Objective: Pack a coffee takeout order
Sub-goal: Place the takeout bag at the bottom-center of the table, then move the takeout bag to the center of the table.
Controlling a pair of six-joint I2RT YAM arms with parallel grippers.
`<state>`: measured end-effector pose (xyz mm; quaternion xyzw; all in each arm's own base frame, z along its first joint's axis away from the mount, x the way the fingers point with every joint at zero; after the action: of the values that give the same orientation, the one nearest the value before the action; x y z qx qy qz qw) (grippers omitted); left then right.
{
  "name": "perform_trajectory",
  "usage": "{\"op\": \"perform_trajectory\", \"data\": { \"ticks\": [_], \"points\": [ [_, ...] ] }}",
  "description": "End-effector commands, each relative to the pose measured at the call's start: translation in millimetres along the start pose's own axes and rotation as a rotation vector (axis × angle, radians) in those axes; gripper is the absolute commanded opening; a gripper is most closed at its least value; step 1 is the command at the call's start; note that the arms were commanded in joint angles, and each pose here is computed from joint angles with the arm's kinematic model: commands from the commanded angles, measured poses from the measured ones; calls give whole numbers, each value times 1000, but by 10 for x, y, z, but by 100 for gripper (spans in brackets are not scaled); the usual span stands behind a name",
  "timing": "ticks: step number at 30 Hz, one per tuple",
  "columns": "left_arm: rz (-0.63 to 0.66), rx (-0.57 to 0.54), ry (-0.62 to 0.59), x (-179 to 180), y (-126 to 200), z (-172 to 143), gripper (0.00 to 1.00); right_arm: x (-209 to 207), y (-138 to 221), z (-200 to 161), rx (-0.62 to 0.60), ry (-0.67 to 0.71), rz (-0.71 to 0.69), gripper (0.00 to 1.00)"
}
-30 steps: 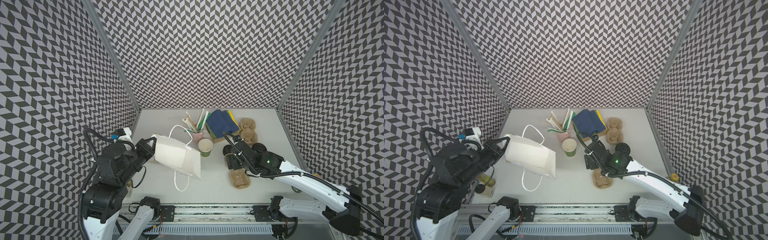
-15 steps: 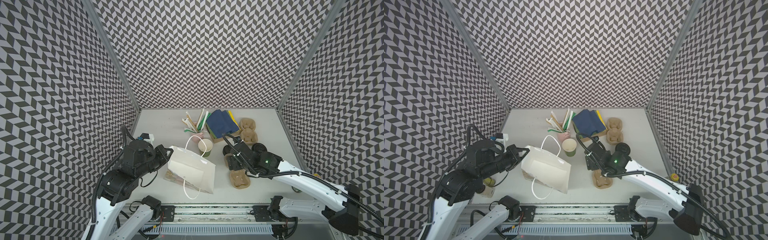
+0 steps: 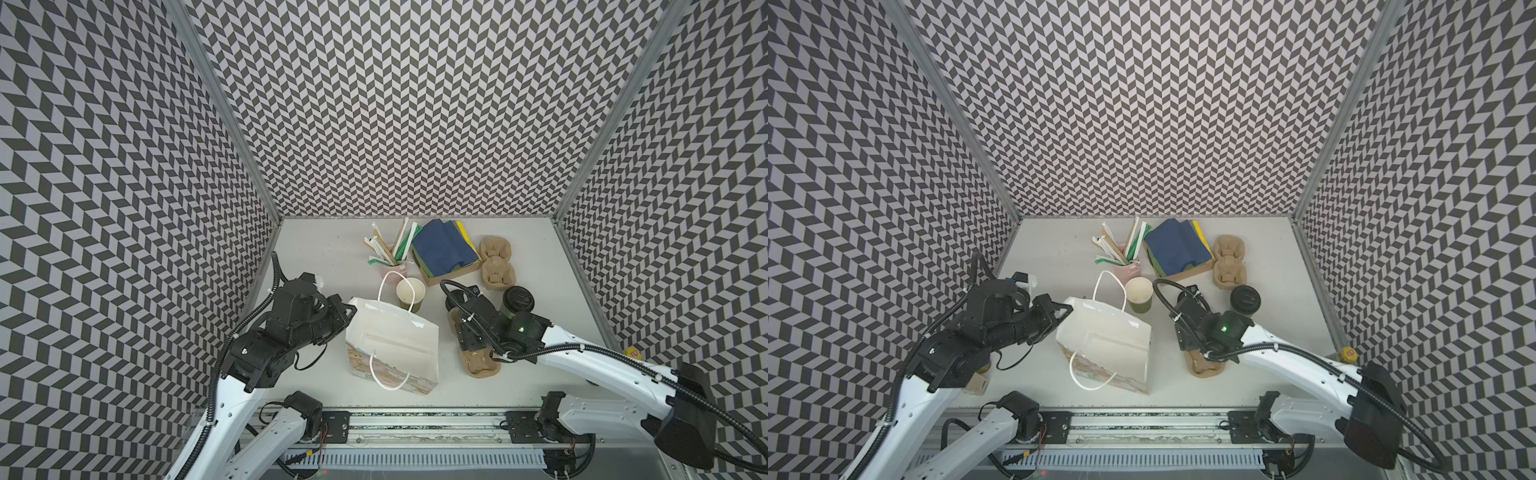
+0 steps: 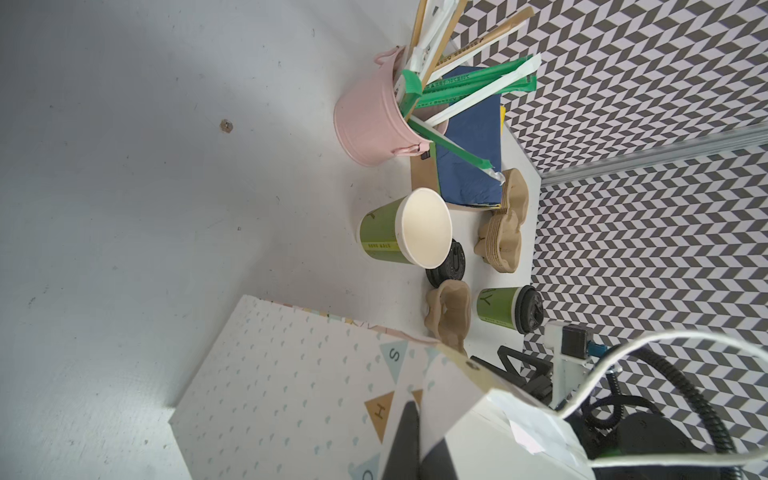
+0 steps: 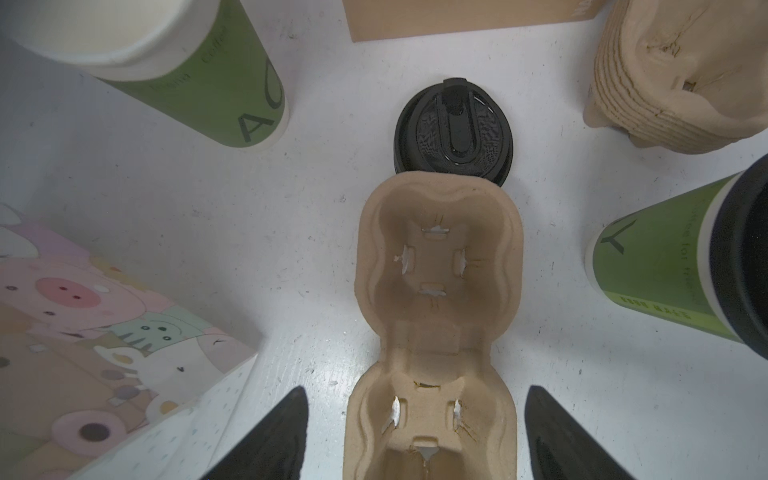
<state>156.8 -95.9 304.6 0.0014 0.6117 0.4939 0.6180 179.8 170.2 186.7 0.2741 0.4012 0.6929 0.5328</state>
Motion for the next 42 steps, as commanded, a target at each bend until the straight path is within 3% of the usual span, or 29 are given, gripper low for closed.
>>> {"op": "perform_trajectory", "data": {
  "ticks": [1, 5, 9, 11, 22, 27, 31, 36, 42],
  "points": [
    [-17, -12, -38, -16, -81, 23, 8, -45, -94, 45, -3, -38, 28, 79],
    [-3, -48, -82, -62, -73, 89, 30, -85, -230, 34, 60, -32, 46, 75],
    [-3, -104, -135, -185, -5, 196, 43, -37, -360, -28, 148, 5, 63, 74],
    [-17, -124, -162, -267, 17, 244, 44, -23, -416, -68, 223, 30, 52, 74],
    [-75, -267, -293, -643, 309, 520, 57, -27, -568, -183, 299, 37, 25, 71],
    [-201, -221, -441, -953, 488, 494, 61, -95, -491, -130, 246, 0, 24, 69],
    [-324, -79, -536, -988, 431, 303, 68, -108, -476, -113, 231, -3, 33, 70],
    [-311, 18, -592, -896, 252, 224, 70, -84, -443, -90, 234, 4, 57, 70],
    [-191, -21, -661, -871, 69, 334, 69, -98, -332, -35, 189, -4, 74, 70]
  ]
}}
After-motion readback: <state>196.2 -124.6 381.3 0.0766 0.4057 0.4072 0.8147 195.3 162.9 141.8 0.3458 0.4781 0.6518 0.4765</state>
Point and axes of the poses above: each gripper's point midway between its finger pads, its own y axis back along the fingers, its own x axis along the line the jaws close on, z = x × y, the point moved 7 cm from there along y, back along the fingers, and after that the axes turned 5 degrees about y, right-handed, at the moved point
